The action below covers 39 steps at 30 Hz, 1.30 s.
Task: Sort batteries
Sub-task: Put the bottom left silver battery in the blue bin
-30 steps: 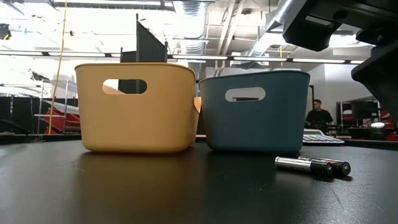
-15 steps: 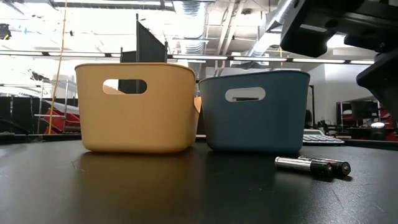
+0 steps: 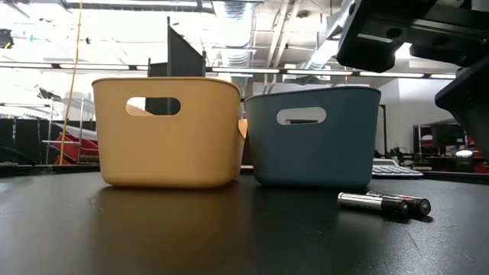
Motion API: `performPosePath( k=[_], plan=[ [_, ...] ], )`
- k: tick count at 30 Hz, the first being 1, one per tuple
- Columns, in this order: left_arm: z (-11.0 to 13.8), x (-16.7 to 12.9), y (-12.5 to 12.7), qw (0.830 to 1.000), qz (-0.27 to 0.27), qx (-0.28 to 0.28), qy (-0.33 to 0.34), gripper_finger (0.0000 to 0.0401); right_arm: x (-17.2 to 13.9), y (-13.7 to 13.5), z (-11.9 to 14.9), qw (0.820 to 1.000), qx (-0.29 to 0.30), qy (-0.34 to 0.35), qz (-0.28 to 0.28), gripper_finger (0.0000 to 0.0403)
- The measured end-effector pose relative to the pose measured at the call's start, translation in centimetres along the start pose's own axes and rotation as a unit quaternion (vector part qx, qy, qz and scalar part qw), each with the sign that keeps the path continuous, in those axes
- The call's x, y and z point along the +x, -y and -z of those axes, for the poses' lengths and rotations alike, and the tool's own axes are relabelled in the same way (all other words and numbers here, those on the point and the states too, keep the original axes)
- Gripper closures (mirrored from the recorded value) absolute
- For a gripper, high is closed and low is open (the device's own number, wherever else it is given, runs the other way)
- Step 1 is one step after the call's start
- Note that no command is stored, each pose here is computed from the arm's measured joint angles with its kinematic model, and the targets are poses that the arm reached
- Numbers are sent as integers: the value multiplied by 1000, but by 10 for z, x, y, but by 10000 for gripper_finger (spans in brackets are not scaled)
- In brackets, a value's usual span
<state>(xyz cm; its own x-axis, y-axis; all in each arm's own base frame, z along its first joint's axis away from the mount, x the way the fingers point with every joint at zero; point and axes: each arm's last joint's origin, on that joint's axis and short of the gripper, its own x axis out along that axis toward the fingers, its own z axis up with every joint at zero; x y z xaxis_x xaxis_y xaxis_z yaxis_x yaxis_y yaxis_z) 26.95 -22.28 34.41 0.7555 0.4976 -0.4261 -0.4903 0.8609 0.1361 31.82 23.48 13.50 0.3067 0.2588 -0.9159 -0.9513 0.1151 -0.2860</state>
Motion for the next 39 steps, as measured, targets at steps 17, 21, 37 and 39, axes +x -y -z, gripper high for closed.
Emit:
performPosePath(
  k=[17, 21, 37, 39],
  plan=[
    [0, 0, 0, 1000, 0, 0, 0, 228, 0, 0, 0, 1000, 0, 0, 0, 377],
    [0, 0, 0, 1000, 0, 0, 0, 228, 0, 0, 0, 1000, 0, 0, 0, 377],
    [0, 0, 0, 1000, 0, 0, 0, 228, -7, 6, -3, 1000, 1, -20, 1, 378],
    [0, 0, 0, 1000, 0, 0, 0, 228, -7, 6, -3, 1000, 1, -20, 1, 378]
  ],
)
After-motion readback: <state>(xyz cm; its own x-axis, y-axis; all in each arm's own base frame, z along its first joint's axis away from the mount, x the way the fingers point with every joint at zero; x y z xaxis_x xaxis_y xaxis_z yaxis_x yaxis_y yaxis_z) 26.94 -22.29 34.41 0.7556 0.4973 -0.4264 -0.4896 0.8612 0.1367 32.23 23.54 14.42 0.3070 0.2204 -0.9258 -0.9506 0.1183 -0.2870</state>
